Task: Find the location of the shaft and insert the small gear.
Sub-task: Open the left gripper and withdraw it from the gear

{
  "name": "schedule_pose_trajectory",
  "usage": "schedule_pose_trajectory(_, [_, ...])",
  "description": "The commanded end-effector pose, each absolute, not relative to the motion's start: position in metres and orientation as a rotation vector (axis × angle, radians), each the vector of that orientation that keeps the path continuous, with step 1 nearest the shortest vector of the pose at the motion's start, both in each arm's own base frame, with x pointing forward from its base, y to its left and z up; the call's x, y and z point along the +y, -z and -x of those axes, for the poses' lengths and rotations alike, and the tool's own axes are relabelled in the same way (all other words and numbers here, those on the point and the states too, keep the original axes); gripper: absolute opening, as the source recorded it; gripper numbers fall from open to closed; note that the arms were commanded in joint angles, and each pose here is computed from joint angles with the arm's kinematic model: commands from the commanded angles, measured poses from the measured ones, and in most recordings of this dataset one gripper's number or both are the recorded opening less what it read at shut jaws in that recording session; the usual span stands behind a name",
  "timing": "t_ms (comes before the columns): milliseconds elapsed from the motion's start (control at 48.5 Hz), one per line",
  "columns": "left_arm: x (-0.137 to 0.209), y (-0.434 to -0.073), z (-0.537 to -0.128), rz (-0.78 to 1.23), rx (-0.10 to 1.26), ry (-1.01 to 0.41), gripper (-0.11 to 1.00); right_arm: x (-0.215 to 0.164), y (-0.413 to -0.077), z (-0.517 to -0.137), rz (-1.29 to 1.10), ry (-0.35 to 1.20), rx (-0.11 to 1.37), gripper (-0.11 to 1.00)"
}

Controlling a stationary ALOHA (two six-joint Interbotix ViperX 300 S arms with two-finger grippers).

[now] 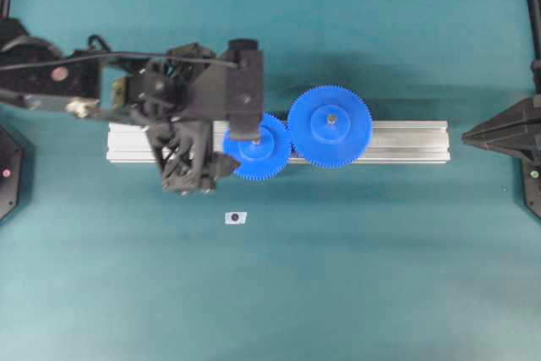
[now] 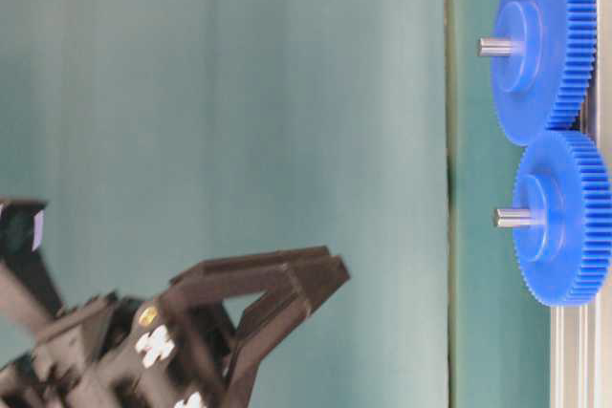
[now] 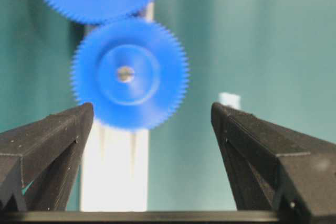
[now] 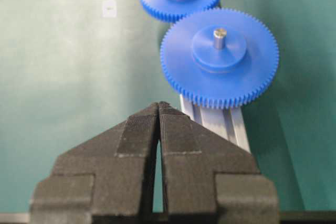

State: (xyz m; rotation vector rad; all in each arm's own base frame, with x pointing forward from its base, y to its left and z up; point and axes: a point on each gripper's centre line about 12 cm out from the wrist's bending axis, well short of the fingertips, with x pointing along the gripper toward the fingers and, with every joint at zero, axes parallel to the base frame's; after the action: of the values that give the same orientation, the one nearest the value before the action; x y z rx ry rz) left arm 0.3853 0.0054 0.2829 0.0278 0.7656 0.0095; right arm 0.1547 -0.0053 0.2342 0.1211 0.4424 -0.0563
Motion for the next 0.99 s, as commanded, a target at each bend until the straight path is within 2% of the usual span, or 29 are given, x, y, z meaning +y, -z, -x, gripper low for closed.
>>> schedule_pose_trajectory(0, [-0.004,-0.299,-0.379,-0.036,0.696,0.011,0.91,-0.006,-0.238,-0.157,-0.129,0.059,0.431,0.04])
schedule_pose_trajectory(475, [-0.016,-0.316,-0.340,0.046,0.380,0.034,0.91,-0.006,-0.238,-0.156,-0.130,0.059,0.428,0.04])
schedule_pose_trajectory(763, [-0.016,-0.313,-0.318,0.053,0.300,0.040,0.91,-0.006,-0.239,-0.155,-0.129,0.058,0.421,0.04])
schedule_pose_trajectory(970, [-0.016,-0.306,-0.315,0.050,0.313,0.040,0.91,-0.006,-0.235,-0.154,-0.129,0.059,0.427,0.04])
